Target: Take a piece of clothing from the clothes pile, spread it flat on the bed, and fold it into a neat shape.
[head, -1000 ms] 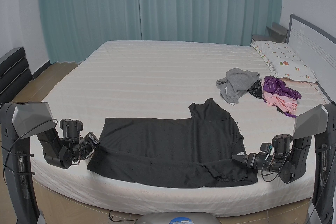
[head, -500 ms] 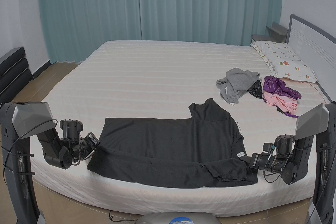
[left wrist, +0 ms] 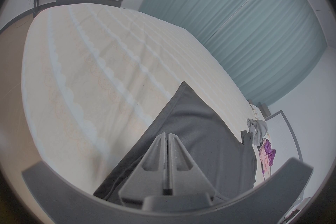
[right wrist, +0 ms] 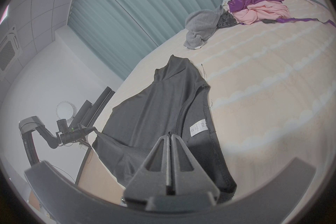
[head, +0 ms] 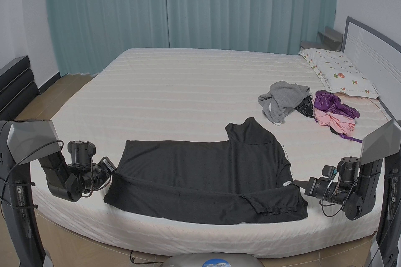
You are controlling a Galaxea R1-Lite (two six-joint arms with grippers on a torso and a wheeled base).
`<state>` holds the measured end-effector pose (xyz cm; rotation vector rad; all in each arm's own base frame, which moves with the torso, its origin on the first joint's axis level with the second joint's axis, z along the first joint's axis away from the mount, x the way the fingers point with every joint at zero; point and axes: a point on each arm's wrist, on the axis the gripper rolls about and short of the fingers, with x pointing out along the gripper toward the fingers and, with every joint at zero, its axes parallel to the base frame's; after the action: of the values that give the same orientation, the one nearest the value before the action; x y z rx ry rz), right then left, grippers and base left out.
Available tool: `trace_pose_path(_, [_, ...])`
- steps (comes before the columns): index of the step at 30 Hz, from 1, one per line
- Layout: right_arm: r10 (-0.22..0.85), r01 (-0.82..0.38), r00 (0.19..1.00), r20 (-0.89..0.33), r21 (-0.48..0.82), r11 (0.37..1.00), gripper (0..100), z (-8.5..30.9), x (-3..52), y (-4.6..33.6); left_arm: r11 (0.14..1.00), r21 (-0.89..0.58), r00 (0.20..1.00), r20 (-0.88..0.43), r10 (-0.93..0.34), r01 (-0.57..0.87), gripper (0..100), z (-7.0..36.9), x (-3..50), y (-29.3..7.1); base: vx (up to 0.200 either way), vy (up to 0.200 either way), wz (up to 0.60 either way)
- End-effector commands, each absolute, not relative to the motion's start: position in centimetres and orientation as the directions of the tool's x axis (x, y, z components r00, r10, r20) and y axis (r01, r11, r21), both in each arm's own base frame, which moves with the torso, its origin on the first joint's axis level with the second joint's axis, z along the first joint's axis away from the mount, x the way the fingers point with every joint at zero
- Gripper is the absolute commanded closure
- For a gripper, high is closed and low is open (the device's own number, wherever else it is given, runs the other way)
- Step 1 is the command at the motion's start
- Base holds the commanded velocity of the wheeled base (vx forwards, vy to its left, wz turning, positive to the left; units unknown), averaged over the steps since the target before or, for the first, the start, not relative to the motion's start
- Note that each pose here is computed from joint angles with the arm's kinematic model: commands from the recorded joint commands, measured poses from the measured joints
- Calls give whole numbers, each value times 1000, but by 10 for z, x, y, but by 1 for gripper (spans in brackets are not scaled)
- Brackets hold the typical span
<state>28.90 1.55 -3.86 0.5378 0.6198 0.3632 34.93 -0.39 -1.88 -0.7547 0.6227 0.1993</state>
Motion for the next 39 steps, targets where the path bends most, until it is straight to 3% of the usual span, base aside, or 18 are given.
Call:
trace_pose_path(1, [471,-182,779,-414,570,802,100,-25,287,15,718,-589,819,-572,-46,-370,100,-6,346,-3,0,0,0])
trace_pose_path(20, [466,-191,810,-357,589,785,100,7,275,12,736,-565,816,-577,-30,-372,100,9,325,3,0,0,0])
trace_pose_path(39, [466,-179,797,-383,587,789,100,-17,292,14,739,-548,812,-583,0,-393,100,-8,341,10,0,0,0])
